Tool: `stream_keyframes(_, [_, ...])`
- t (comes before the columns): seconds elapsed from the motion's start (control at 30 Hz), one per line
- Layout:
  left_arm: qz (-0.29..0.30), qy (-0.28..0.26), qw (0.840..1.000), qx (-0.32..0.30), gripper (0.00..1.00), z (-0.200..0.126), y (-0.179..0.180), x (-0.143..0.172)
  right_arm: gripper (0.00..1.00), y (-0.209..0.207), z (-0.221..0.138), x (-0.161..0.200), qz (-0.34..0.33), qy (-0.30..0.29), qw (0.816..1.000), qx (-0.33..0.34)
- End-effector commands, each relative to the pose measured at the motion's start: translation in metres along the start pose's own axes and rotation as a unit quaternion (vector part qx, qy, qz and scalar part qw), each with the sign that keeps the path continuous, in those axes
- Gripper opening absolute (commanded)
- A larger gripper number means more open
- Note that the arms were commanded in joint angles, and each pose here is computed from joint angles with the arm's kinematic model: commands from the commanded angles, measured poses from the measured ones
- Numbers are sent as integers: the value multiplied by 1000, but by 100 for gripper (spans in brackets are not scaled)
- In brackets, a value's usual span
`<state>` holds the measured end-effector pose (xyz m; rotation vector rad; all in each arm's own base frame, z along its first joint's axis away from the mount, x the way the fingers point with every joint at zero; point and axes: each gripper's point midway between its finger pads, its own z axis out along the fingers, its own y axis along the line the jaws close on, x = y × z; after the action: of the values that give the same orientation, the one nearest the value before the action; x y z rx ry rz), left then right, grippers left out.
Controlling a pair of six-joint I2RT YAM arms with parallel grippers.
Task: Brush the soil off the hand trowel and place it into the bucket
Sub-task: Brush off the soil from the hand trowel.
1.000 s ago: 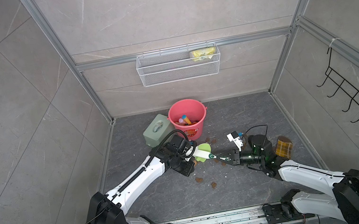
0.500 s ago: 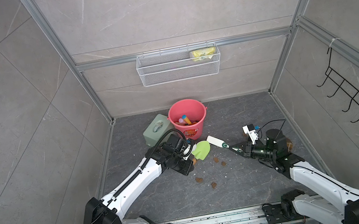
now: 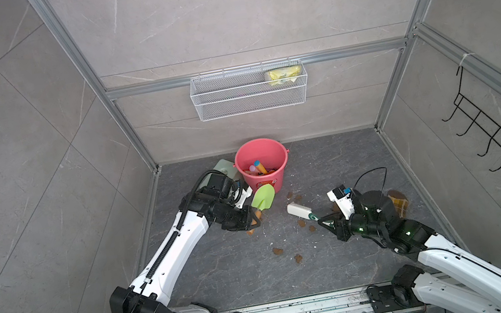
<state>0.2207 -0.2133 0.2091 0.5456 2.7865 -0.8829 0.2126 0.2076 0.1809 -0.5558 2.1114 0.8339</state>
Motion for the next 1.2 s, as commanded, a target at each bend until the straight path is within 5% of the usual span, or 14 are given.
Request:
stream_keyframes(0.0, [-50, 69, 996, 27, 0, -8, -15, 23, 0, -6, 4, -4, -99, -14, 994, 54])
stream_keyframes(0.23, [-75, 130, 988, 43, 0, -8, -27, 37, 0, 40, 21, 9, -287, -26, 956, 49])
stream_keyframes(0.43, [-72, 168, 982, 51, 0, 0, -37, 45, 0, 64, 38, 22, -457, -22, 883, 102])
stream_keyframes(0.57, [-74, 188, 978, 44, 0, 6, -36, 50, 0, 73, 44, 23, -509, -32, 850, 135])
stream_keyframes(0.97, [-67, 211, 975, 33, 0, 12, -34, 53, 0, 50, 41, 10, -512, -38, 822, 244])
stream_keyframes(1.17, [-61, 207, 976, 29, 0, 8, -36, 50, 0, 18, 36, 11, -466, -9, 833, 298])
